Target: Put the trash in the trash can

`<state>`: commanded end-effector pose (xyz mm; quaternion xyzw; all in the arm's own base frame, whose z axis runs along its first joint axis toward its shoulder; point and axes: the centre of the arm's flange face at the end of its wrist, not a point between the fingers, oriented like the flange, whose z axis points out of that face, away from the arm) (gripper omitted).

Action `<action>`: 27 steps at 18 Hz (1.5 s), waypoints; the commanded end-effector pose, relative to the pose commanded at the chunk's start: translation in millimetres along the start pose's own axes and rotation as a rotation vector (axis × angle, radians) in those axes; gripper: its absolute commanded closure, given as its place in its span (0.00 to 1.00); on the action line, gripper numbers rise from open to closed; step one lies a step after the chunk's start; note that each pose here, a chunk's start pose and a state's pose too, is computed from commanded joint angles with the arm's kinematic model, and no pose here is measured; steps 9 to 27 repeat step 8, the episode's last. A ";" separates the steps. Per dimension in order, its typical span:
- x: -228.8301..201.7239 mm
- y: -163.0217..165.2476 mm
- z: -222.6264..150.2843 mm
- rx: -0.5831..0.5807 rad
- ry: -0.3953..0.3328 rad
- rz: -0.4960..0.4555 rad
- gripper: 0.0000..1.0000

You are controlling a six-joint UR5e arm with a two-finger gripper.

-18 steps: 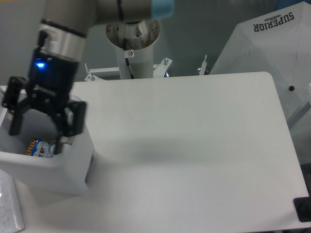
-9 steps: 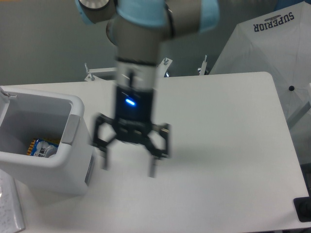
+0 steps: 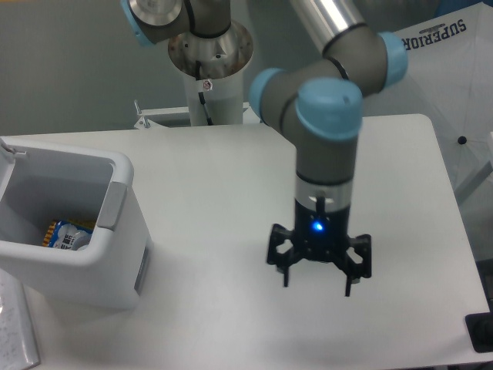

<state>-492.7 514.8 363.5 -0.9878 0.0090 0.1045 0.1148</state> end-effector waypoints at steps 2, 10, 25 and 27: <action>-7.3 3.6 1.4 -0.044 0.037 0.061 0.00; -26.8 -2.0 -4.7 -0.112 0.114 0.149 0.00; -26.8 -2.0 -4.7 -0.112 0.114 0.149 0.00; -26.8 -2.0 -4.7 -0.112 0.114 0.149 0.00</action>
